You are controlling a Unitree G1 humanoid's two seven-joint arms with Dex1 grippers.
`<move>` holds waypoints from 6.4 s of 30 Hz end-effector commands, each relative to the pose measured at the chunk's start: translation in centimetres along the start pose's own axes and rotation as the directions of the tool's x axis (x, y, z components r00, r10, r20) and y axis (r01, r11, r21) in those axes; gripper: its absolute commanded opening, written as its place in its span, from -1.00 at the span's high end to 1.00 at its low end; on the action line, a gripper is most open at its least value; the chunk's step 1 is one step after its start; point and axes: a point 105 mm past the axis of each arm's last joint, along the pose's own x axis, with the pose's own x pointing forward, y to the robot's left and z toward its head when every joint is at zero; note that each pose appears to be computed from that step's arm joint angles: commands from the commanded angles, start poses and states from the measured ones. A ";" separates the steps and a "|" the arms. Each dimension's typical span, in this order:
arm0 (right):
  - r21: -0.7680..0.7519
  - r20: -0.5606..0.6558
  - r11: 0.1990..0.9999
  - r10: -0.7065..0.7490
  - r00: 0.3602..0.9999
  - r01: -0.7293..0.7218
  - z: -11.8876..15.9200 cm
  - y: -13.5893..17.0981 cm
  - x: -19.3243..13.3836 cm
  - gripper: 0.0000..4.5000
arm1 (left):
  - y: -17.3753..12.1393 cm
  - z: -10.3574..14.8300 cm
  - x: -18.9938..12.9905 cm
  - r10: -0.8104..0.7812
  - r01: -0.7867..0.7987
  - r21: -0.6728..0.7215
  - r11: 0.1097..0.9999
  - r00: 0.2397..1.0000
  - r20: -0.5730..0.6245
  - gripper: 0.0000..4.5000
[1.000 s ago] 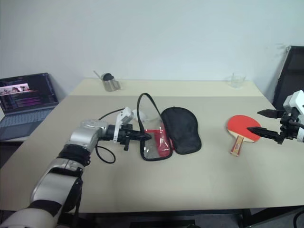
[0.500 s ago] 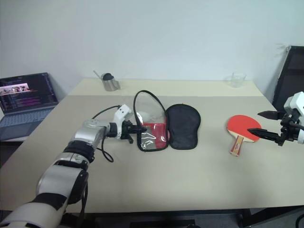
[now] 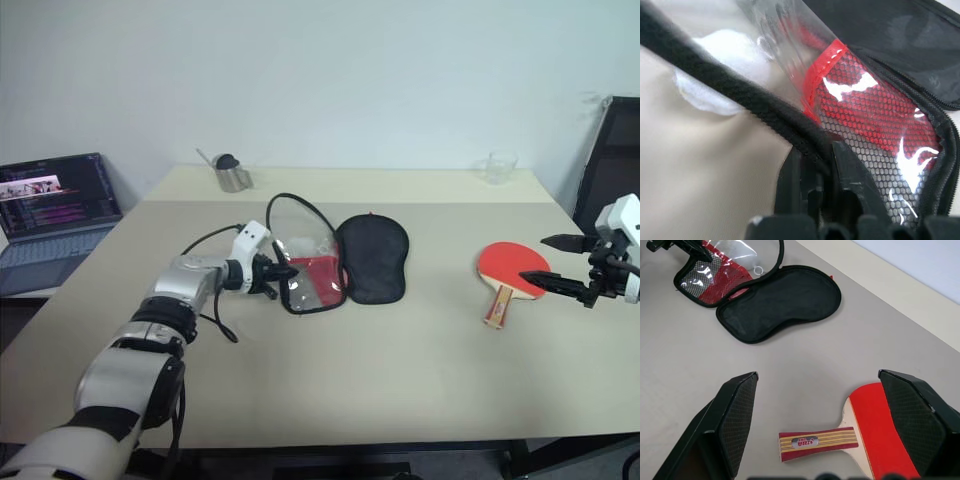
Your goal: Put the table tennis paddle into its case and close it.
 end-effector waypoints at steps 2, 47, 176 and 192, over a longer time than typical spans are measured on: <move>-0.042 0.034 0.999 -0.008 0.999 0.010 1.4 -0.1 -0.1 -0.88 | 0.7 1.1 -0.4 0.039 -0.039 0.017 0.999 0.999 0.022 0.19; 0.530 -0.515 0.405 -0.545 0.662 0.745 -8.9 -0.7 8.3 -0.88 | -4.3 5.3 -10.2 -0.341 0.260 0.356 0.898 0.921 0.189 -0.59; 0.496 0.159 0.867 -0.143 0.977 0.046 9.2 8.3 20.4 -0.99 | 2.9 0.3 -8.9 0.178 -0.193 0.112 0.975 0.975 0.130 -0.62; 0.292 0.202 0.951 0.039 0.979 -0.098 7.8 10.2 16.2 -0.99 | 1.7 -0.3 -1.5 0.193 -0.193 -0.002 0.981 0.981 0.022 -0.62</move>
